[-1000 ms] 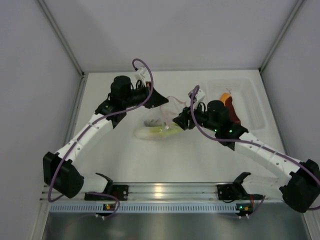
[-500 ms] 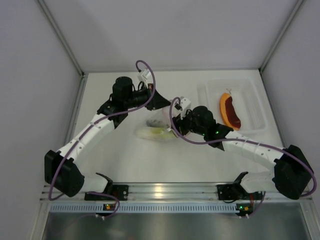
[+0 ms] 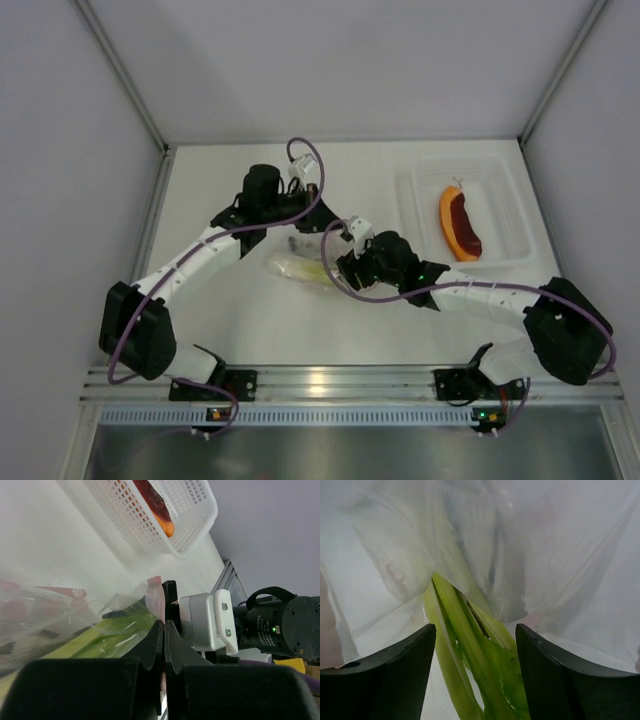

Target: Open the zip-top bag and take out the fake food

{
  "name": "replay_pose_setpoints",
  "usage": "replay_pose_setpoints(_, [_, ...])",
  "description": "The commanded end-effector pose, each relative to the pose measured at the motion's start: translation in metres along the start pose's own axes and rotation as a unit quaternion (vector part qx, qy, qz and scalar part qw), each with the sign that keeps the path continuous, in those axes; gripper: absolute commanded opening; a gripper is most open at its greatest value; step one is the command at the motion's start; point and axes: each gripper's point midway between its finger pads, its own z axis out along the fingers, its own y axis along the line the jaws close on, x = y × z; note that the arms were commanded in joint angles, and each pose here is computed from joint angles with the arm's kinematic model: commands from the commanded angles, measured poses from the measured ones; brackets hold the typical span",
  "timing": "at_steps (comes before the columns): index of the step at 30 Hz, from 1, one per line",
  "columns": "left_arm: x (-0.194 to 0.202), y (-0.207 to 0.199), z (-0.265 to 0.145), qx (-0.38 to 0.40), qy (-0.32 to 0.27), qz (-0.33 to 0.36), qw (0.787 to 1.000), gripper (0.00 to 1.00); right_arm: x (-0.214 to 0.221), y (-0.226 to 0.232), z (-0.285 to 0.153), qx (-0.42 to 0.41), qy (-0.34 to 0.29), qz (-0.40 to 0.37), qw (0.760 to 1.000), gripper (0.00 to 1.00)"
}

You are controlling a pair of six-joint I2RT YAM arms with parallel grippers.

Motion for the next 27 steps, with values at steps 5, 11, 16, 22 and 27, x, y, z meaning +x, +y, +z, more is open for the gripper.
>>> replay_pose_setpoints(5, [-0.009, -0.007, 0.0, 0.027, -0.02, 0.039, 0.999, 0.0, 0.043, -0.003, 0.027, 0.032, 0.061, -0.01, 0.998, 0.68])
replay_pose_setpoints(11, [0.002, 0.006, 0.0, 0.01, -0.016, 0.041, 0.999, 0.0, 0.065, 0.013, 0.046, 0.002, 0.098, -0.023, 0.995, 0.73])
replay_pose_setpoints(16, [0.006, 0.018, 0.001, -0.017, -0.018, 0.042, 0.999, 0.0, 0.077, 0.016, 0.055, -0.007, 0.12, -0.044, 0.992, 0.77])
replay_pose_setpoints(22, [0.017, 0.038, 0.0, -0.053, -0.009, 0.037, 0.998, 0.0, 0.081, 0.015, 0.058, 0.005, 0.118, -0.014, 0.993, 0.77])
replay_pose_setpoints(27, [0.035, 0.044, 0.005, -0.049, 0.016, 0.021, 0.998, 0.0, 0.053, 0.001, 0.055, 0.057, 0.049, 0.06, 0.995, 0.74])
